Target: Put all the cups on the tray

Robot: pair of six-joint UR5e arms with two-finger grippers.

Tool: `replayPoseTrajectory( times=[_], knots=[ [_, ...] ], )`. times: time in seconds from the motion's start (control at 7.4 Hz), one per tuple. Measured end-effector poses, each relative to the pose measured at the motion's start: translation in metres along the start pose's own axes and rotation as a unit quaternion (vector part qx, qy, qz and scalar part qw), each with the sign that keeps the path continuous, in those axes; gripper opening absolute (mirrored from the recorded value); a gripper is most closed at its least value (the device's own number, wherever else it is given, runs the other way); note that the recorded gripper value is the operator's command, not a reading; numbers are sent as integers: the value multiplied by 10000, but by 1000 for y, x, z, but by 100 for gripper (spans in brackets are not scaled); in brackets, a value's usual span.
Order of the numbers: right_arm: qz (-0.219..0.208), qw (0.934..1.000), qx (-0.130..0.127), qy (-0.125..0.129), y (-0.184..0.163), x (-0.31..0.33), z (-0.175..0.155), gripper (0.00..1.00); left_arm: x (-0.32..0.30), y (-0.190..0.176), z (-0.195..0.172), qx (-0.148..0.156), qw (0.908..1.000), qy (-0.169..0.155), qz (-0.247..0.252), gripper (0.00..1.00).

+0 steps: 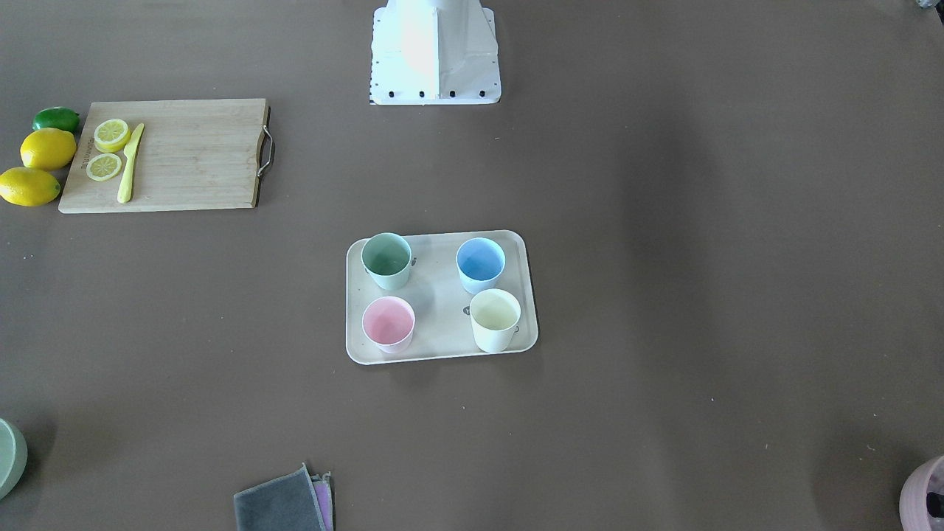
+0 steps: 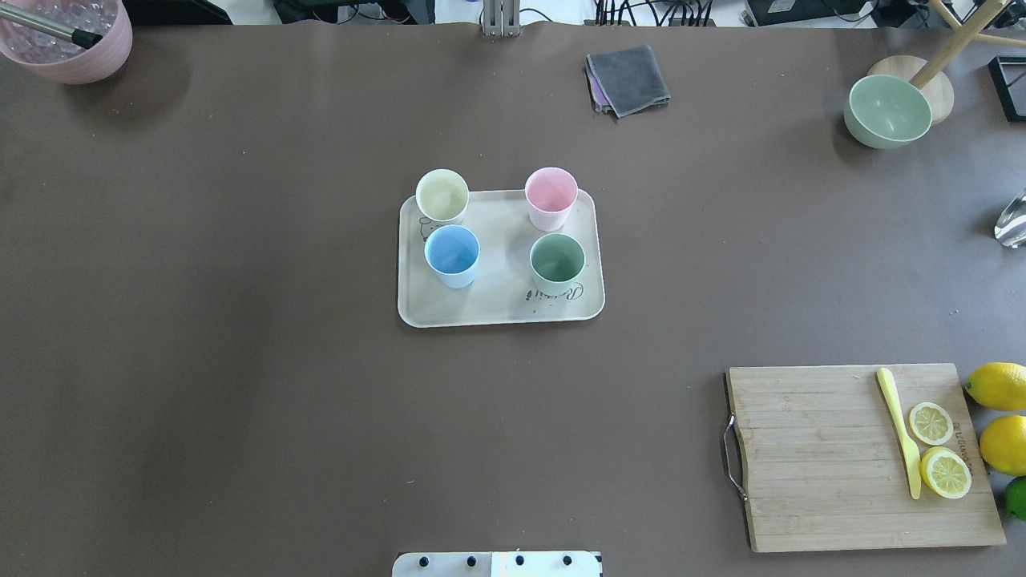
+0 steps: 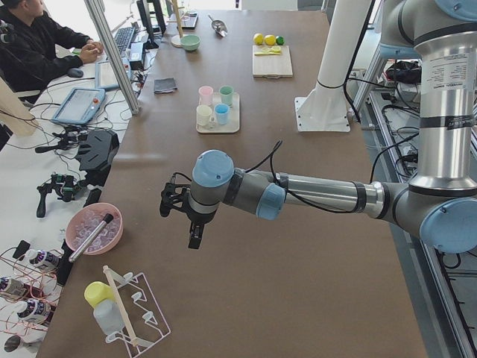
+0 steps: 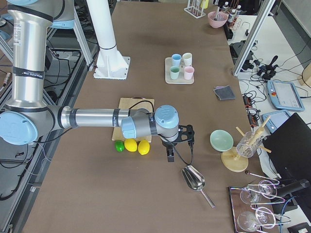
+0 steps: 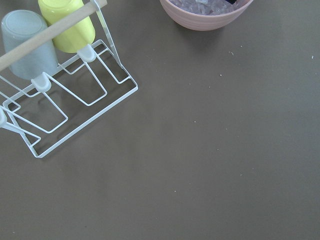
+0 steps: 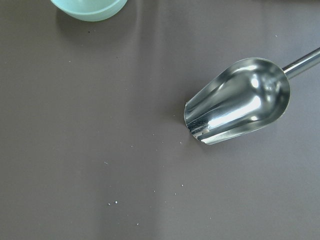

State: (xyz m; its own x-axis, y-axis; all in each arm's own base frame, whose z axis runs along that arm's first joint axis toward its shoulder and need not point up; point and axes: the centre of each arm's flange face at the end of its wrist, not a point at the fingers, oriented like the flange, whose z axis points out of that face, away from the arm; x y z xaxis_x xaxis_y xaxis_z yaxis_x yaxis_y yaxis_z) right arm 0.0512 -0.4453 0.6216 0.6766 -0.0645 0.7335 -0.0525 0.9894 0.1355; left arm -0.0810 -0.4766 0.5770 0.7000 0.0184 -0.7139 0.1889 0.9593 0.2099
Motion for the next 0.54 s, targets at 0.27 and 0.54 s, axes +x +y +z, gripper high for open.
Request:
replayPoseTrajectory(
  times=[0.27,0.54],
  knots=[
    [-17,9999,21,-151,5,3,2,100,0,0,0,-6,10000,26,18,98],
    [12,9999,54,-161,3,2,-1,100,-1,2,1,-30,10000,19,7,98]
  ],
)
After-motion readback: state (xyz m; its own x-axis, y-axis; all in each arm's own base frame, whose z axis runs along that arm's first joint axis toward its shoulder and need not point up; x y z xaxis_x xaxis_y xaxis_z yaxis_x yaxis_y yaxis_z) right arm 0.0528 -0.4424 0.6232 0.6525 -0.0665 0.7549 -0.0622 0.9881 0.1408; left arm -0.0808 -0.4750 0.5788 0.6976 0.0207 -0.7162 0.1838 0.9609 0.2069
